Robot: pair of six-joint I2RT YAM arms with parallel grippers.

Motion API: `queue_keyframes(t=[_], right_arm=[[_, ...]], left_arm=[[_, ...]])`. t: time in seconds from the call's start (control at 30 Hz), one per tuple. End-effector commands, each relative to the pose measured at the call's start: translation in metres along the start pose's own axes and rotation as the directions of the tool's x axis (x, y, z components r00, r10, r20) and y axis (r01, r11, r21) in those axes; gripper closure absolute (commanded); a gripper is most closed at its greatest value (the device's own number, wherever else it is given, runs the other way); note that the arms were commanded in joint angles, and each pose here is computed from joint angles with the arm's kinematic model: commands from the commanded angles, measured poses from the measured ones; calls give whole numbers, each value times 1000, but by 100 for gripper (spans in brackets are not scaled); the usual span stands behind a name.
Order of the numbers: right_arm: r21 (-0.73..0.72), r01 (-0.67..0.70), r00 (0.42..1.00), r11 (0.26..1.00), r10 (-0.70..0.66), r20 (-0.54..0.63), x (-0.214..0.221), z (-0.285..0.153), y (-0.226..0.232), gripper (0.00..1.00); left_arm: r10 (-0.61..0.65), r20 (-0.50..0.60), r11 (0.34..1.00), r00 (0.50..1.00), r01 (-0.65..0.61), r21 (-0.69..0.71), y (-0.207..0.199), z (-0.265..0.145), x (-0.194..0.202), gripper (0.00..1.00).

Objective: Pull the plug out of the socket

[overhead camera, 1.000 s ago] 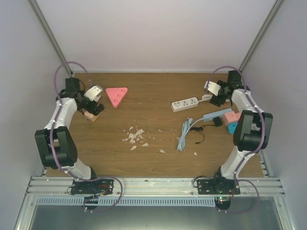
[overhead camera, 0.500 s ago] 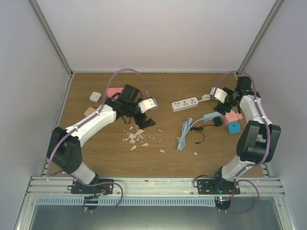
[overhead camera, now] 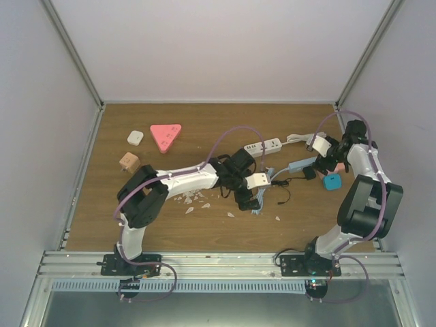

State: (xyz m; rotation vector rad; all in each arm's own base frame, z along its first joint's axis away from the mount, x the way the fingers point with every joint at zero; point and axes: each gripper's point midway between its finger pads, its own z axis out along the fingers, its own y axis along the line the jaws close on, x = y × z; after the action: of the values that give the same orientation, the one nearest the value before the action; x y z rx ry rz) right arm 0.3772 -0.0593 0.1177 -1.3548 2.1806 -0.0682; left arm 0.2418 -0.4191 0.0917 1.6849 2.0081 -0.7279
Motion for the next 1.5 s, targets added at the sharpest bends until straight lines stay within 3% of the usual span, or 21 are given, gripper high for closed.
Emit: queue_keyframes(t=[0.0, 0.27, 0.33, 0.5, 0.73, 0.93, 1.33, 1.47], right_arm=[[14, 34, 999, 999, -34, -12, 4, -2, 2, 11], [4, 69, 998, 998, -69, -11, -4, 5, 3, 11], [-5, 77, 997, 997, -77, -6, -9, 7, 6, 11], [-21, 100, 995, 995, -100, -2, -21, 15, 12, 12], [-60, 129, 992, 990, -128, 17, -40, 23, 24, 14], [-135, 114, 993, 984, -113, 16, -40, 20, 32, 14], [-186, 78, 994, 979, -63, 86, -51, 12, 41, 14], [-203, 60, 994, 977, -39, 105, -53, 10, 47, 15]], left_arm=[[24, 28, 999, 999, -23, -32, -3, 24, -16, 1], [-45, -31, 987, 999, 39, -158, 30, 44, 11, 12], [-59, -44, 984, 997, 51, -173, 36, 44, 18, 22], [-134, -44, 977, 990, 124, -175, 55, 25, 44, 60], [-239, -62, 970, 969, 234, -70, 62, -9, 105, 93], [-214, -137, 977, 967, 211, -35, 52, -45, 165, 99], [-267, -306, 963, 914, 260, -65, 40, -118, 289, 99], [-201, -376, 978, 904, 206, -29, 25, -137, 311, 98]])
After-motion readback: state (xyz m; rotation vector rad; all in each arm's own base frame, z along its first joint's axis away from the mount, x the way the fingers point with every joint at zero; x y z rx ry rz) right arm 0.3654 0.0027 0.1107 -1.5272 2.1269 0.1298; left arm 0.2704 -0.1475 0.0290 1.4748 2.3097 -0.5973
